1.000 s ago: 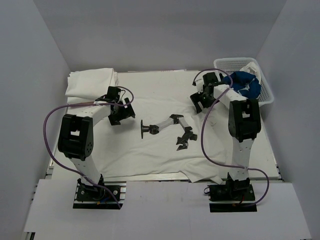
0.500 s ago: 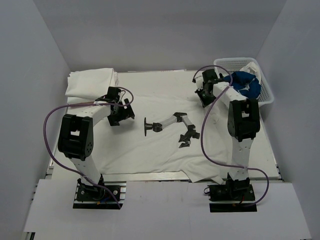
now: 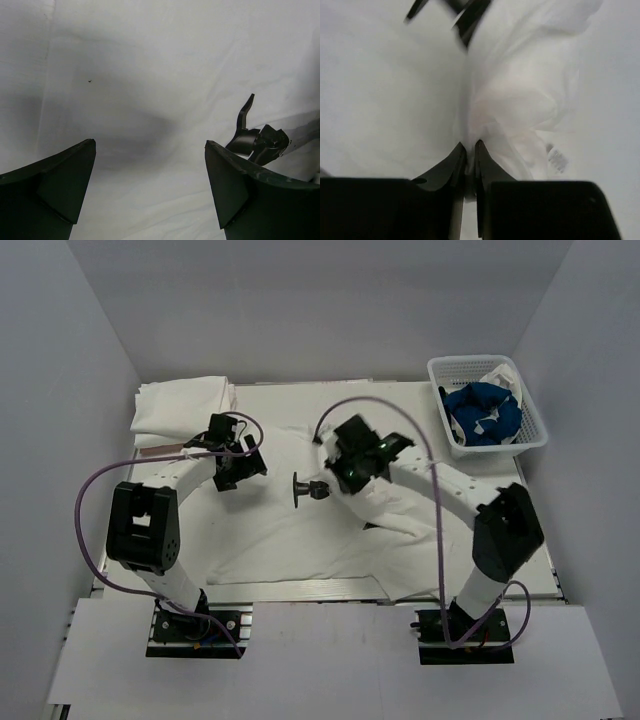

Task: Fold and stack the t-shirts

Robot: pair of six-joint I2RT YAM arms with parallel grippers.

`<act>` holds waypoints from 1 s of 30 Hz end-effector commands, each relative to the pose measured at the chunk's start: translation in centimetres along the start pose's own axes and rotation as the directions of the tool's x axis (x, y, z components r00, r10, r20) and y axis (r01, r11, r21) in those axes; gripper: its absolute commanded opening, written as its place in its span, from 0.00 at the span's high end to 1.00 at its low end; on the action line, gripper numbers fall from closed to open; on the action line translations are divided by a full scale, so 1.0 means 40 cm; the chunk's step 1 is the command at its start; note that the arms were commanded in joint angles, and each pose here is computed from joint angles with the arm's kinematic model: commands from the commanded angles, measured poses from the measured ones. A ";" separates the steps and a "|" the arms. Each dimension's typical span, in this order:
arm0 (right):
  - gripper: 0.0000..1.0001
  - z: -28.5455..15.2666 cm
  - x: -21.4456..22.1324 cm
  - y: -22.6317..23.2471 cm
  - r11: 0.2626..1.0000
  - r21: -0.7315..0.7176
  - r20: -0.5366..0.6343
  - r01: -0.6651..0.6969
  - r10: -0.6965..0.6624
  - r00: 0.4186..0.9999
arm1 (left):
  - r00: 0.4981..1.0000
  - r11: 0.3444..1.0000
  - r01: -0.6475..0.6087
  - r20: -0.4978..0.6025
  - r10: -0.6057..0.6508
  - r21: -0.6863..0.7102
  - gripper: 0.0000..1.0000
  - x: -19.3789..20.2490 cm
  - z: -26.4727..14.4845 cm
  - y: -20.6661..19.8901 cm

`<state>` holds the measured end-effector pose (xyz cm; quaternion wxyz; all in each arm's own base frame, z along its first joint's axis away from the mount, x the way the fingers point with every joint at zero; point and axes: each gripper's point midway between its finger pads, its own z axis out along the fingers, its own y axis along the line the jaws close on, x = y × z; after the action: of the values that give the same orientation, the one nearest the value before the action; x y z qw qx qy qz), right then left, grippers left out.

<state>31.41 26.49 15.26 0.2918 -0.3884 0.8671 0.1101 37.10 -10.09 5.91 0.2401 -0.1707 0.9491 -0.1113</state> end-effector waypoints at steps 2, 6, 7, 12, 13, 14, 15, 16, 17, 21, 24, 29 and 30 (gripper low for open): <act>0.77 0.073 0.214 0.230 0.982 -0.185 -0.271 -0.028 -0.024 0.962 | 0.999 0.998 0.002 0.035 0.000 -0.060 0.00 -0.007 -0.038 0.026; 0.10 0.017 0.165 0.294 0.962 -0.275 -0.172 0.008 -0.057 0.983 | 1.000 0.996 0.011 0.026 -0.009 -0.087 0.00 0.005 -0.035 0.042; 0.10 -0.003 0.124 0.295 0.959 -0.282 -0.101 0.019 -0.049 0.994 | 1.000 0.996 0.011 0.026 -0.009 -0.087 0.00 0.010 -0.039 0.045; 0.10 -0.078 0.035 0.274 0.962 -0.274 0.112 0.022 0.009 0.994 | 1.000 0.997 0.020 0.016 -0.019 -0.071 0.00 0.018 -0.035 0.039; 0.10 -0.070 0.031 0.254 0.969 -0.248 0.126 0.004 0.028 0.992 | 1.000 0.997 0.020 0.016 -0.019 -0.071 0.00 0.018 -0.035 0.039; 0.10 -0.071 0.034 0.233 0.972 -0.232 0.124 -0.024 0.054 0.991 | 1.000 0.997 0.020 0.016 -0.019 -0.071 0.00 0.018 -0.035 0.039; 0.10 -0.065 0.042 0.225 0.974 -0.222 0.111 -0.052 0.079 0.991 | 1.000 0.998 0.020 0.011 -0.019 -0.063 0.00 0.024 -0.032 0.038; 0.10 -0.059 0.052 0.212 0.976 -0.204 0.097 -0.072 0.093 0.991 | 1.000 0.997 0.029 0.004 -0.028 -0.068 0.00 0.032 -0.029 0.043; 0.10 -0.047 0.072 0.182 0.976 -0.188 0.067 -0.106 0.120 0.990 | 1.000 0.998 0.029 -0.001 -0.029 -0.060 0.00 0.034 -0.029 0.039; 0.17 -0.006 0.158 0.152 0.966 -0.185 -0.044 -0.180 0.175 0.984 | 0.999 0.997 0.028 -0.016 -0.029 -0.071 0.00 0.052 -0.024 0.050; 0.17 0.011 0.203 0.200 0.930 -0.316 -0.128 -0.186 0.152 0.980 | 0.999 0.996 0.028 -0.018 -0.029 -0.084 0.00 0.058 -0.021 0.060; 0.10 0.055 0.275 0.217 0.926 -0.355 -0.195 -0.127 0.059 0.979 | 0.999 0.993 0.025 -0.044 -0.030 -0.115 0.00 0.087 -0.015 0.084; 0.14 0.067 0.269 0.213 0.930 -0.346 -0.181 -0.121 0.060 0.982 | 0.999 0.993 0.025 -0.044 -0.030 -0.115 0.00 0.087 -0.015 0.084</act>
<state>20.86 26.08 6.35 0.1312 -0.3776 0.8887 0.2245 32.97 -8.33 2.65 0.1863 -0.1932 0.9613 -0.0622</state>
